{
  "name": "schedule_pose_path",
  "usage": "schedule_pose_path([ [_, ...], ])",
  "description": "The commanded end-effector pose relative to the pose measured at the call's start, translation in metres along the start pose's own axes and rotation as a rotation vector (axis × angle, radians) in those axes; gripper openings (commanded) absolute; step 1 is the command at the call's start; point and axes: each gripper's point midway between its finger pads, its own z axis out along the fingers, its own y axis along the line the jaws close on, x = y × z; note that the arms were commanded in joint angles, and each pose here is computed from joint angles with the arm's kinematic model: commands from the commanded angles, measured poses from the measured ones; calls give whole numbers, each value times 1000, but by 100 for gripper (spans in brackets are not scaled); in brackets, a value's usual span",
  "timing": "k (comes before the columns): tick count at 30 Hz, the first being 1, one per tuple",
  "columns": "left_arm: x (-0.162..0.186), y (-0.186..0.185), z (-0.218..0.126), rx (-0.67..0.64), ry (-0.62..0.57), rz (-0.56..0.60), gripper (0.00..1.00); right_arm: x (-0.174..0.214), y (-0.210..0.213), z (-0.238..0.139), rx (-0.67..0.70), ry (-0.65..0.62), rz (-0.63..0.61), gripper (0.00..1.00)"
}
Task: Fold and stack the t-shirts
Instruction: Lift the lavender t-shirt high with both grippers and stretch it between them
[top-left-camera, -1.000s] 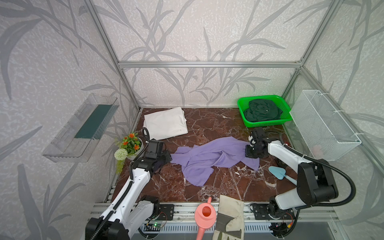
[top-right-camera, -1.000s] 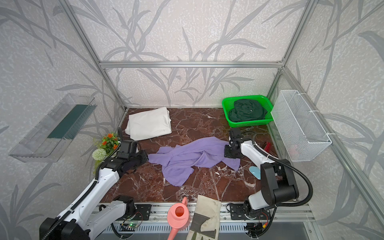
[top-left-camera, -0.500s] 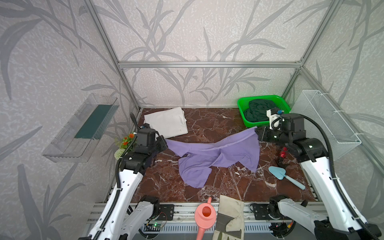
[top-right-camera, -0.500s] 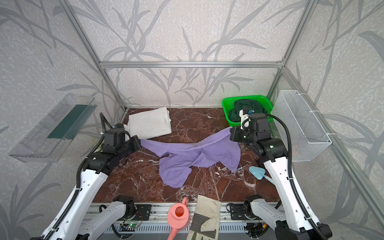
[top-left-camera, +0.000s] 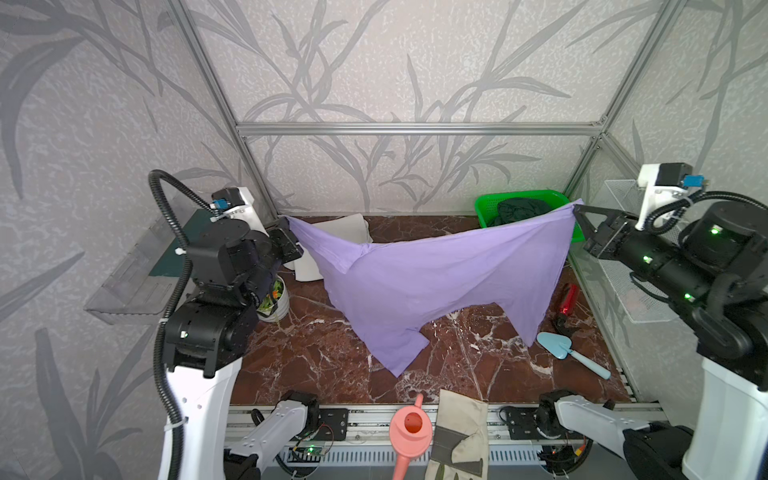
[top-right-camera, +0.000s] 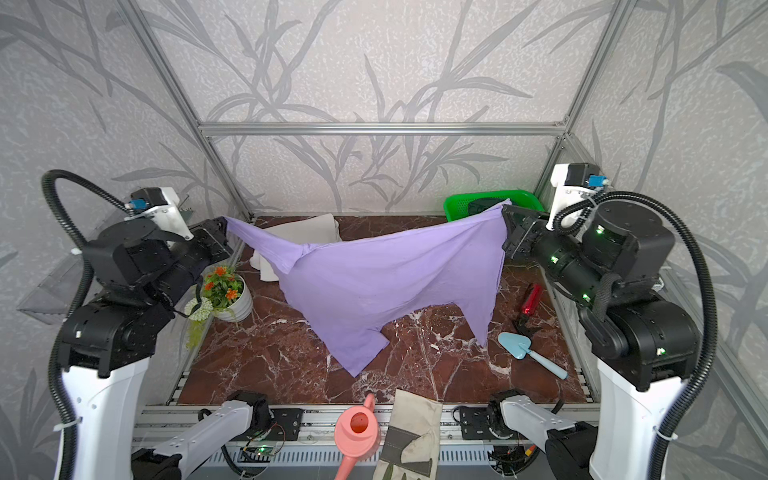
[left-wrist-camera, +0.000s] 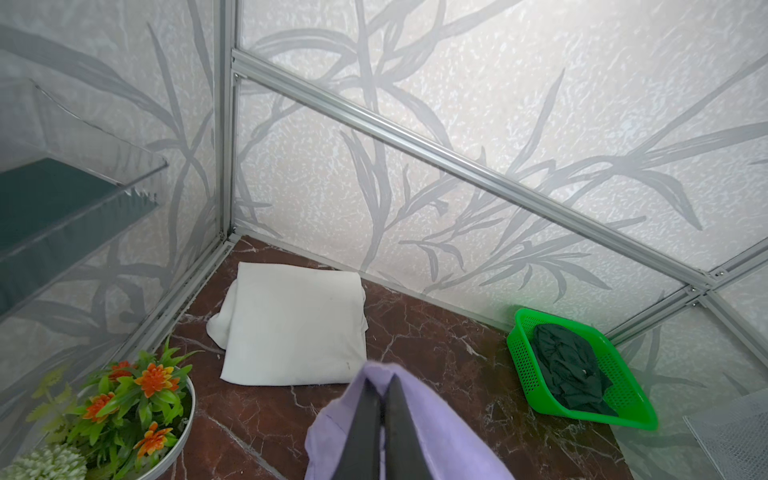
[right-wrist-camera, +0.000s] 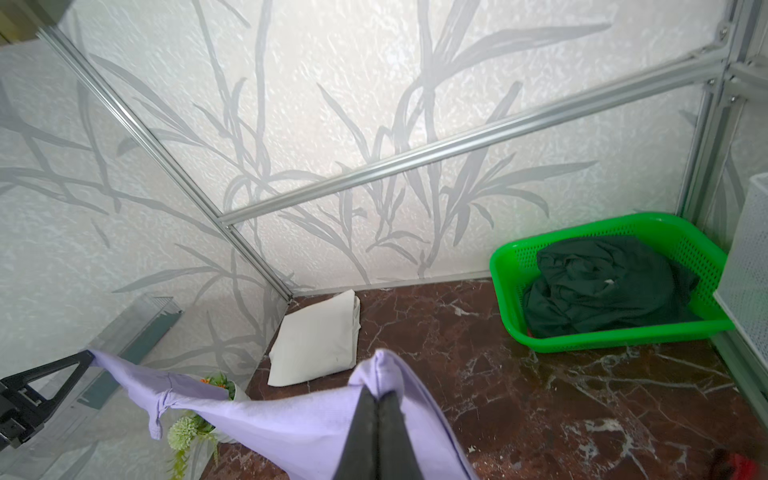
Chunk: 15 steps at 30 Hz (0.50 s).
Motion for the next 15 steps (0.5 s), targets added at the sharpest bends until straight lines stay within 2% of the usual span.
schedule_pose_path([
  [1,-32,2,-36,-10,-105,21,0,-4,11,-16,-41,-3,15,0],
  [7,-86,-10,-100,72,-309,-10,0,-29,39,-62,-137,-121,-5,0],
  [15,-127,-18,-176,188,-509,-54,0,-43,67,-119,-252,-209,-17,0],
])
